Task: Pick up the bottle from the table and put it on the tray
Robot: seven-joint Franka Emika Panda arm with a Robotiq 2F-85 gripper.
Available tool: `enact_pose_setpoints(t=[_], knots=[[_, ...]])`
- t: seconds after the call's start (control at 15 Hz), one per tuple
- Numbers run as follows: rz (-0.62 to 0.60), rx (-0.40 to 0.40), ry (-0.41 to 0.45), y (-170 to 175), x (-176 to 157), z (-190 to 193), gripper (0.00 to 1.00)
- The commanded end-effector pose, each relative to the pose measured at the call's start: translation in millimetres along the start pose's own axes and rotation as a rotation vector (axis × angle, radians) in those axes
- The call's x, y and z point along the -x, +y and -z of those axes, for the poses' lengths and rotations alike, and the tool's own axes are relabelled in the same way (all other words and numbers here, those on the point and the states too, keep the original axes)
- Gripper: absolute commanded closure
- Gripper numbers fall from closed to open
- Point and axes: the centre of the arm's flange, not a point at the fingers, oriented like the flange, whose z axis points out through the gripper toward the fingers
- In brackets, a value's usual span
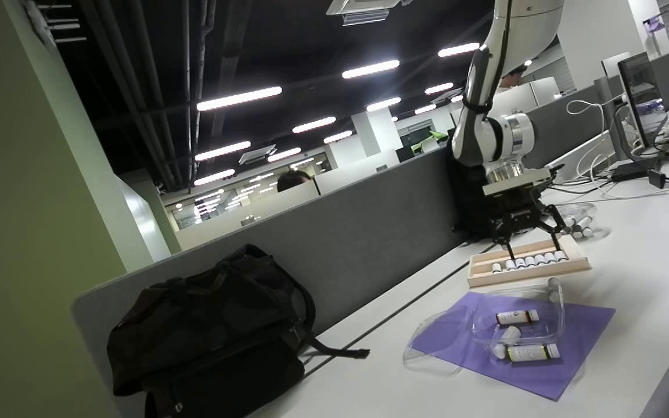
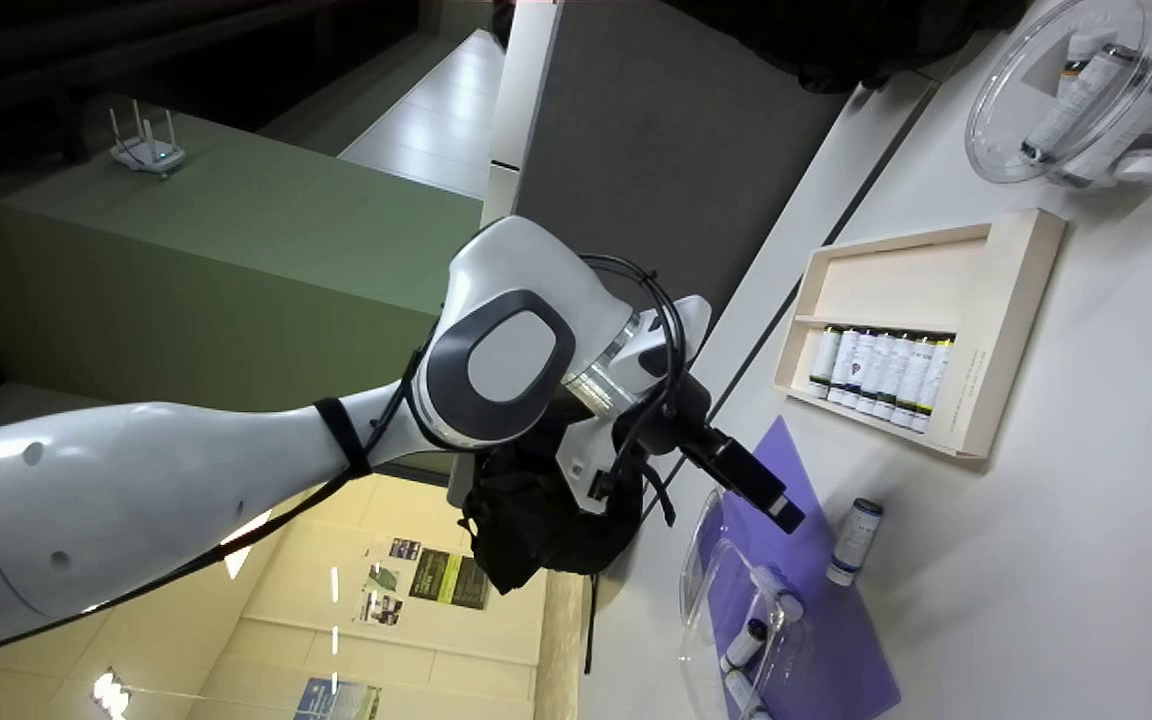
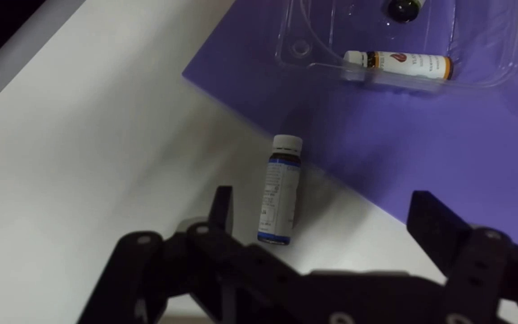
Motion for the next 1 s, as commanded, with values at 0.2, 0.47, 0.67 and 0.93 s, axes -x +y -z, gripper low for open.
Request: enact_pose_setpoints(t=[0.2, 0.47, 0.67, 0.93], knots=[[-0.013, 0.036, -0.073, 2.1, -5.1, -20.3, 0.00], [-0.037, 0.059, -0.101, 4.8, -15.2, -42.7, 0.00], [-0.049, 0.046, -0.076, 3.9, -25.4, -55.1, 0.00], [-0.043, 0.025, -0.009, -1.3, -35.6, -65.0, 0.00]])
